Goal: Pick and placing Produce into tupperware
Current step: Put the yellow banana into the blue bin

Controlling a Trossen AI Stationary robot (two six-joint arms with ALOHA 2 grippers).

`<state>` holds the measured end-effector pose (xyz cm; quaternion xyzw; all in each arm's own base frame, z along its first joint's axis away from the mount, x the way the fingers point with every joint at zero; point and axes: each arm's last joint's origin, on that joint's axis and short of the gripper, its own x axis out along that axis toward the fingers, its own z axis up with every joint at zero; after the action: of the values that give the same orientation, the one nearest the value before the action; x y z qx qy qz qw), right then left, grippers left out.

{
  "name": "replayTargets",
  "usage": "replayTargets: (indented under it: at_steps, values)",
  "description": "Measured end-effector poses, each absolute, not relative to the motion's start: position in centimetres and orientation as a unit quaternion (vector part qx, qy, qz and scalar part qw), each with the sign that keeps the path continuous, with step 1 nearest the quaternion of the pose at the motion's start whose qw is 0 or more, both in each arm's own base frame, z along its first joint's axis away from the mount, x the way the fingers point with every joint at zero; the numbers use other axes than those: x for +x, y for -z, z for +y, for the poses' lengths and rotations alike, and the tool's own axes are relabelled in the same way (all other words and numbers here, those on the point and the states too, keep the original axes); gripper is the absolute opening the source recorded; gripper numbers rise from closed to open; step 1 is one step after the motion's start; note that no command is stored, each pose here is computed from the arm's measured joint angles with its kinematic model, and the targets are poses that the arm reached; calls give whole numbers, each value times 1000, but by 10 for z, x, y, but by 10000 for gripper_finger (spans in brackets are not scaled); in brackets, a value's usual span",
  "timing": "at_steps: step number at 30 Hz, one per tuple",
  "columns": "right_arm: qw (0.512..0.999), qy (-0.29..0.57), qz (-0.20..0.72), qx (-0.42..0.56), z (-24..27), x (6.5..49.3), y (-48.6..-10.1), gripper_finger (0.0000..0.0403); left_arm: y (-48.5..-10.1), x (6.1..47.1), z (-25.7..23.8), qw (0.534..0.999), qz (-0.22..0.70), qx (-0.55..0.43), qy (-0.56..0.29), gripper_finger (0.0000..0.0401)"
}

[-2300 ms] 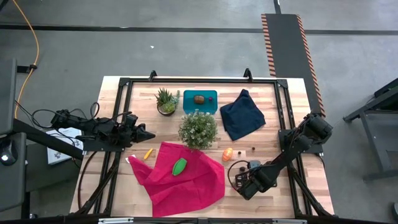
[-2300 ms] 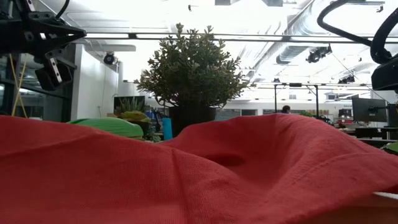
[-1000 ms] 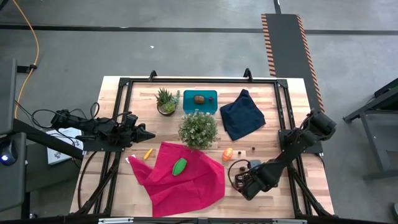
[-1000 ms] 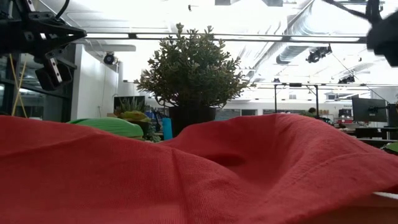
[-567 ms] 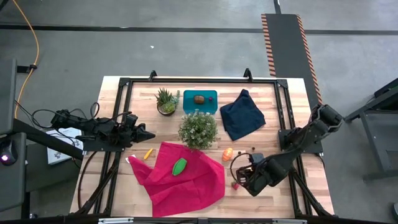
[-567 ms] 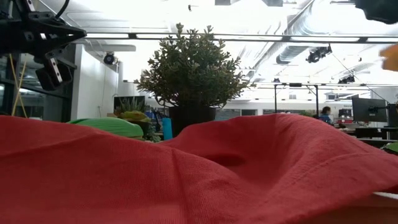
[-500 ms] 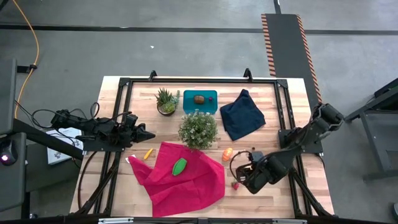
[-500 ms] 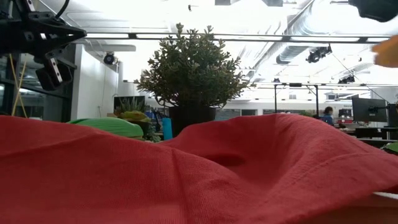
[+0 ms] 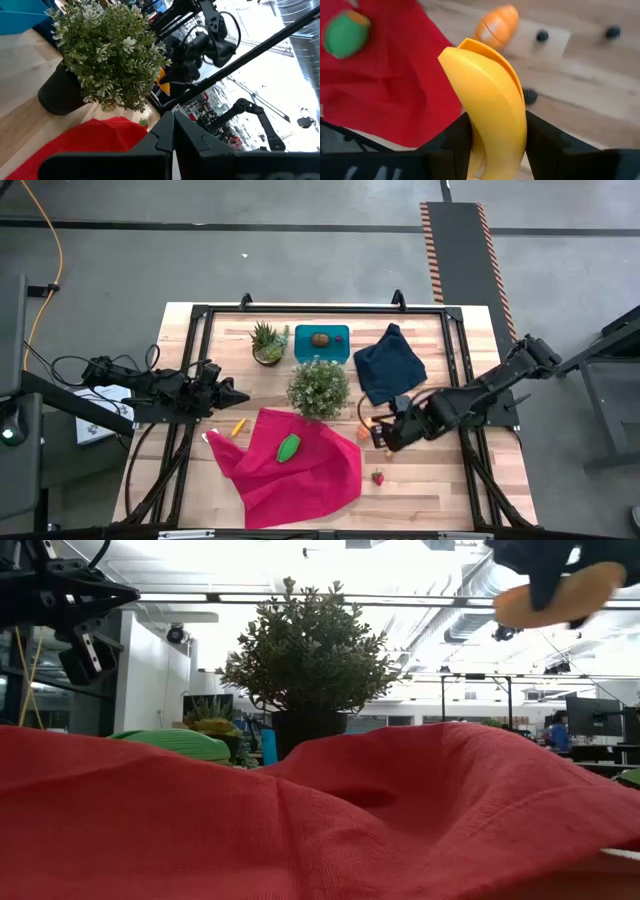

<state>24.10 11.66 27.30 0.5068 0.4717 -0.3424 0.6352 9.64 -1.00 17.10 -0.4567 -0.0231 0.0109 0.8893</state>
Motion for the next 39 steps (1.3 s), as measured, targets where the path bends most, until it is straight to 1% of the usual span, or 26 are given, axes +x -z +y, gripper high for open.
replayTargets:
  at_steps: [15, 28, 39]
  values:
    - [705, 307, 448, 456, 42, 247, -296, 138, -171, 96, -9, 886, -35, -461, -28, 1]
    - [745, 263, 438, 428, -28, 251, -303, 138, -173, 96, -5, 876, -68, -471, -77, 1]
    - [792, 232, 390, 409, -90, 246, -309, 138, -173, 95, -3, 869, -93, -472, -119, 1]
